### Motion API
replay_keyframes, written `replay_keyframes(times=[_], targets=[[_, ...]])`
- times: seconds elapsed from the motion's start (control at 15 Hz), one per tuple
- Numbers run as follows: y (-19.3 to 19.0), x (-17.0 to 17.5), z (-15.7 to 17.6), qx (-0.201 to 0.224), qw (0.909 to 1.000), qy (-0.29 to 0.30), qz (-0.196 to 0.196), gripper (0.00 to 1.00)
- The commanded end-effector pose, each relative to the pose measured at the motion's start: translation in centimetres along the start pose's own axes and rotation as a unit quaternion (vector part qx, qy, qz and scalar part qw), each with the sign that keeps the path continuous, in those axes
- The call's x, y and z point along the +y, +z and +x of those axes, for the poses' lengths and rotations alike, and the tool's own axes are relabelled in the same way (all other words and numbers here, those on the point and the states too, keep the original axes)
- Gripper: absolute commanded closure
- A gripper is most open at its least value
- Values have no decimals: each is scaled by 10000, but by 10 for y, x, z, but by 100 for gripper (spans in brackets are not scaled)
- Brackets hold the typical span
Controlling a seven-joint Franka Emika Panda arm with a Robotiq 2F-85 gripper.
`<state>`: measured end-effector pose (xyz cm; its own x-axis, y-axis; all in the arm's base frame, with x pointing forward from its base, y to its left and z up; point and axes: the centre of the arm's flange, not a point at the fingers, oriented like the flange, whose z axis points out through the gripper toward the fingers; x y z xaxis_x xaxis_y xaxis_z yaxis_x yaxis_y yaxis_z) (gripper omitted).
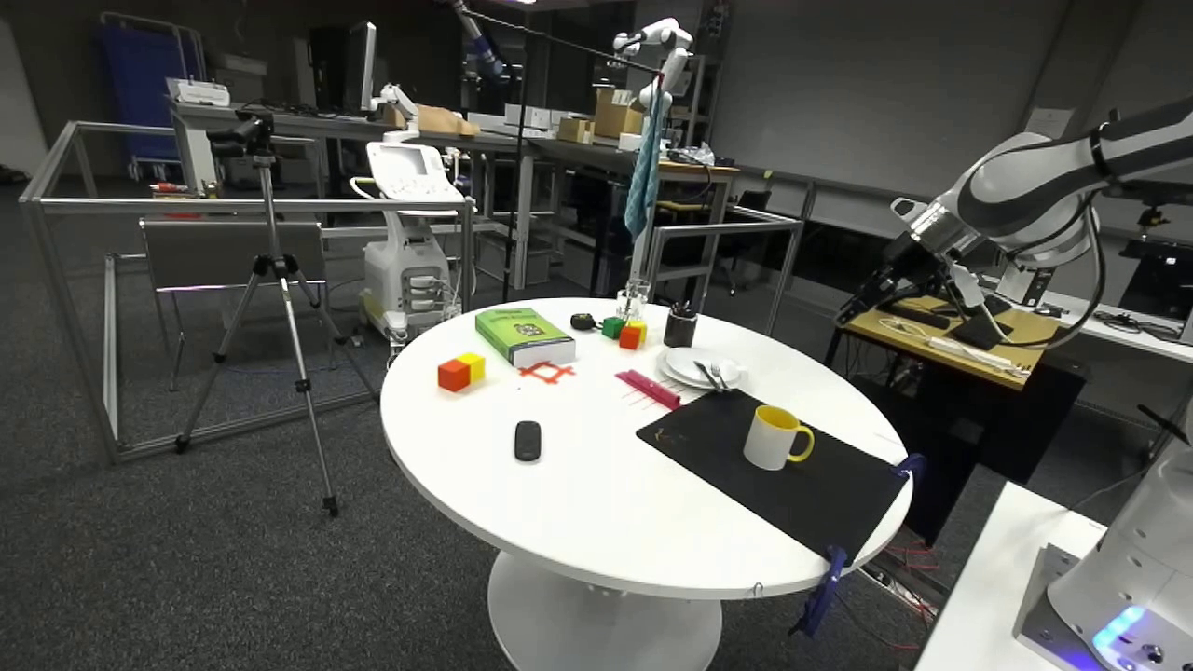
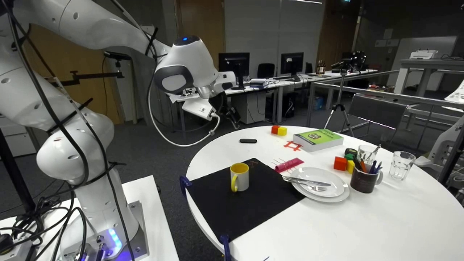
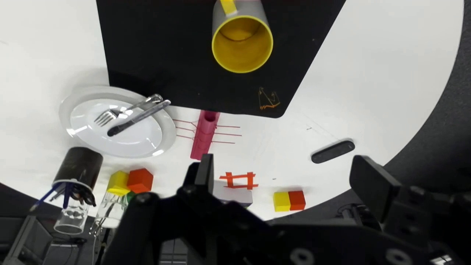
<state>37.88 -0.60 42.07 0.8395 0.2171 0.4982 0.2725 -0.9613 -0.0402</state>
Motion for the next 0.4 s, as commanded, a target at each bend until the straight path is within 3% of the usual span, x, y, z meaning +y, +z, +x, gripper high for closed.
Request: replay_keyframes(times=[0.0,0.07,0.33], targets=[[-16,-3,-9,-237,9995,220,27,0],[1,1,-4,-160,9998,130,49,0],[-1,1,-5,-209,9996,161,83,0]])
